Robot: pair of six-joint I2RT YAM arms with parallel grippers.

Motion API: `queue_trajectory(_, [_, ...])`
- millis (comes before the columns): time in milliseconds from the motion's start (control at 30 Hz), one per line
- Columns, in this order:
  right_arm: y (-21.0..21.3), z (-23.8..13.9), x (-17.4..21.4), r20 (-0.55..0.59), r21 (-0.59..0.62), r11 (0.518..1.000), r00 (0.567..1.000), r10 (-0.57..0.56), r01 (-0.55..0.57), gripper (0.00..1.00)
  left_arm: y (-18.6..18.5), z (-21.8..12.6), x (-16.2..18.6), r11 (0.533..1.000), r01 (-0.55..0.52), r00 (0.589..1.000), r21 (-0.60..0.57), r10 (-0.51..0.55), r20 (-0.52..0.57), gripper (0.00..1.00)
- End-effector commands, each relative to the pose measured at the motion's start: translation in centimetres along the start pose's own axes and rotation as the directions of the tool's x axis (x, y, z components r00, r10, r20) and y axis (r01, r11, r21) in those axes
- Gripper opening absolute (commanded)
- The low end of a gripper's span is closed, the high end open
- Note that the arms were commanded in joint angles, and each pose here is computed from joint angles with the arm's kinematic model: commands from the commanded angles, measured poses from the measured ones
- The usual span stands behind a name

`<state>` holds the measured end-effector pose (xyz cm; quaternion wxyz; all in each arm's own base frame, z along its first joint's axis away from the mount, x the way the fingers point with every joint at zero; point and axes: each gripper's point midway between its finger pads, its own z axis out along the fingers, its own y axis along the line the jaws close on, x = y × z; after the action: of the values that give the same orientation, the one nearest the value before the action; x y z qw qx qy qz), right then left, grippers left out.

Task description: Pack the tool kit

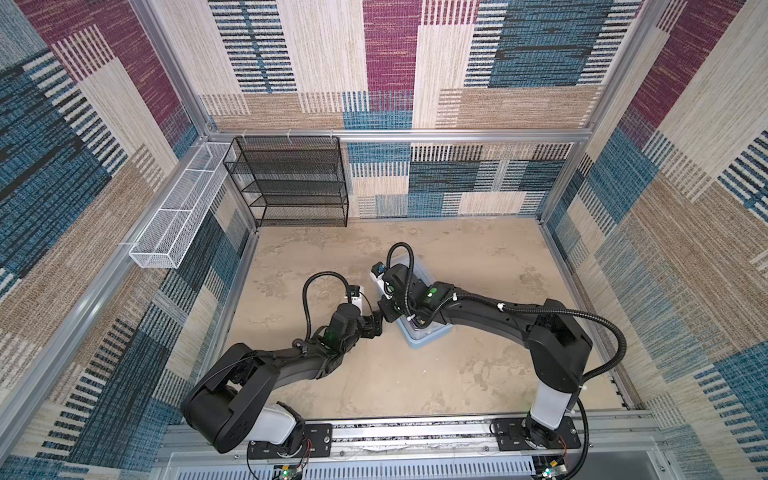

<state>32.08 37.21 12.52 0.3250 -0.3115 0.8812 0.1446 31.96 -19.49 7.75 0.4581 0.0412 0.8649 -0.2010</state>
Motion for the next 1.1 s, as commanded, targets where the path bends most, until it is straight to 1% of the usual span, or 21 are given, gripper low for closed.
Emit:
queue_trajectory(0, [-1.0, 0.1, 1.2, -0.048, 0.056, 0.998, 0.999, -0.001, 0.004, 0.06, -0.5, 0.0, -0.8, 1.0, 0.017, 0.999, 0.02, -0.017, 0.028, 0.84])
queue_trajectory(400, [-1.3, -0.7, 0.1, -0.021, 0.079, 0.997, 1.0, 0.014, -0.013, 0.09, -0.5, 0.1, -0.7, 0.999, 0.019, 1.0, 0.026, -0.02, 0.024, 0.84])
queue_trajectory(500, [-1.2, -1.1, -0.3, -0.003, 0.078, 0.997, 1.0, 0.024, -0.024, 0.12, -0.4, 0.1, -0.5, 0.999, 0.022, 1.0, 0.025, -0.022, 0.019, 0.84])
queue_trajectory(700, [-1.1, -1.9, -1.2, 0.029, 0.074, 0.996, 0.999, 0.039, -0.041, 0.14, -0.6, 0.1, -0.8, 0.999, 0.025, 0.999, 0.03, -0.025, 0.027, 0.84])
queue_trajectory(833, [-1.2, -3.1, -2.2, 0.08, 0.068, 0.996, 0.995, 0.056, -0.061, 0.16, -0.7, 0.1, -0.8, 0.999, 0.02, 1.0, 0.032, -0.021, 0.021, 0.84])
queue_trajectory(933, [-1.7, -3.7, -2.5, 0.108, 0.09, 0.994, 0.992, 0.058, -0.068, 0.17, -0.7, 0.2, -0.8, 0.999, 0.017, 1.0, 0.035, -0.018, 0.02, 0.84])
queue_trajectory(1067, [-2.3, -3.9, -2.2, 0.108, 0.124, 0.99, 0.992, 0.059, -0.072, 0.18, -0.8, 0.3, -0.8, 0.999, 0.009, 1.0, 0.033, -0.01, 0.007, 0.84])
